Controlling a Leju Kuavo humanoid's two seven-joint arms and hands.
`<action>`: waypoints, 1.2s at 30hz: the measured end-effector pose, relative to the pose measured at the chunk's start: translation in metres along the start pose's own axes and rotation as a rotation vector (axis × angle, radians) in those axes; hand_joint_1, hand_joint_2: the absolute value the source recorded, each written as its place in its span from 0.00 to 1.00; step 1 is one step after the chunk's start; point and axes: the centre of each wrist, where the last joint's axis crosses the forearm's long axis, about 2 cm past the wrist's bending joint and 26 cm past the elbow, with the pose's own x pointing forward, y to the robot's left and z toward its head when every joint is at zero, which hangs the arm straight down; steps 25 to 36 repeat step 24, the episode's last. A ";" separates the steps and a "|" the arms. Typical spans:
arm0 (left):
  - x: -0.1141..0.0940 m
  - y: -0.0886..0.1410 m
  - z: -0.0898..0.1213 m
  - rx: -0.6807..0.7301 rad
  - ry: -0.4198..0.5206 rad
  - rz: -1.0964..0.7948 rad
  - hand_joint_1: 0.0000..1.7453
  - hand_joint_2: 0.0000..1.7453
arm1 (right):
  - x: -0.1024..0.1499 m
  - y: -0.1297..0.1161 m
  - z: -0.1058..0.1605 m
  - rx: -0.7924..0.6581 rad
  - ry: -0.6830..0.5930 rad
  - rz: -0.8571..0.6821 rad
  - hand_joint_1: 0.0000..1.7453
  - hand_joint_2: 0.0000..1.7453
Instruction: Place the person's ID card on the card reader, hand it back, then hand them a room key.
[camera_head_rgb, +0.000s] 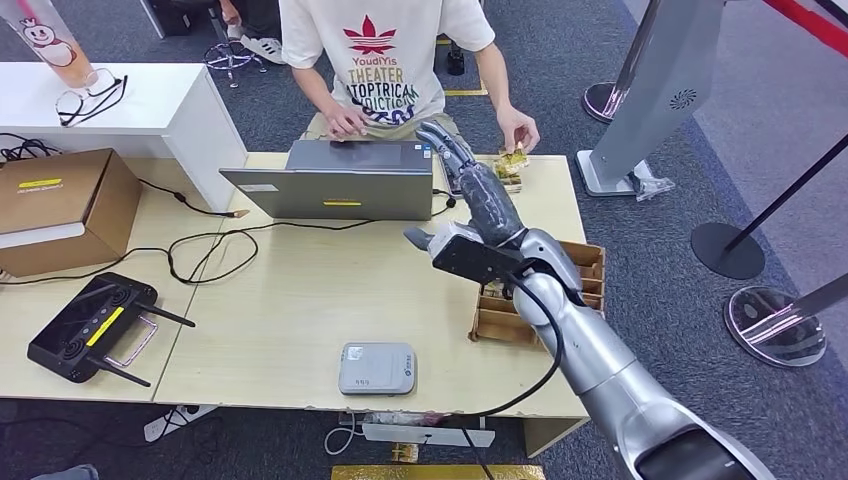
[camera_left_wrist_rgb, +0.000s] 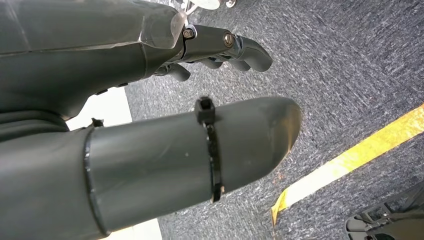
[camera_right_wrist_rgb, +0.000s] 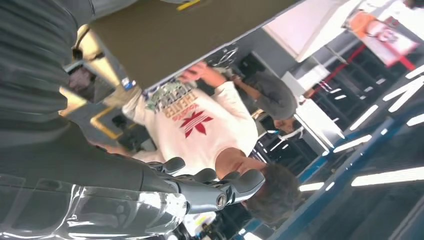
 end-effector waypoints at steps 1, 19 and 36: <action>0.000 0.000 0.000 0.000 0.001 0.002 0.00 0.00 | 0.000 0.003 0.005 -0.014 -0.002 -0.030 0.00 1.00; -0.013 0.000 -0.001 -0.018 0.032 0.056 0.00 0.00 | 0.014 0.066 0.090 -0.123 0.085 -0.606 0.00 0.00; -0.016 0.001 -0.001 -0.016 0.036 0.057 0.00 0.00 | 0.019 0.084 0.112 -0.132 0.129 -0.698 0.00 0.00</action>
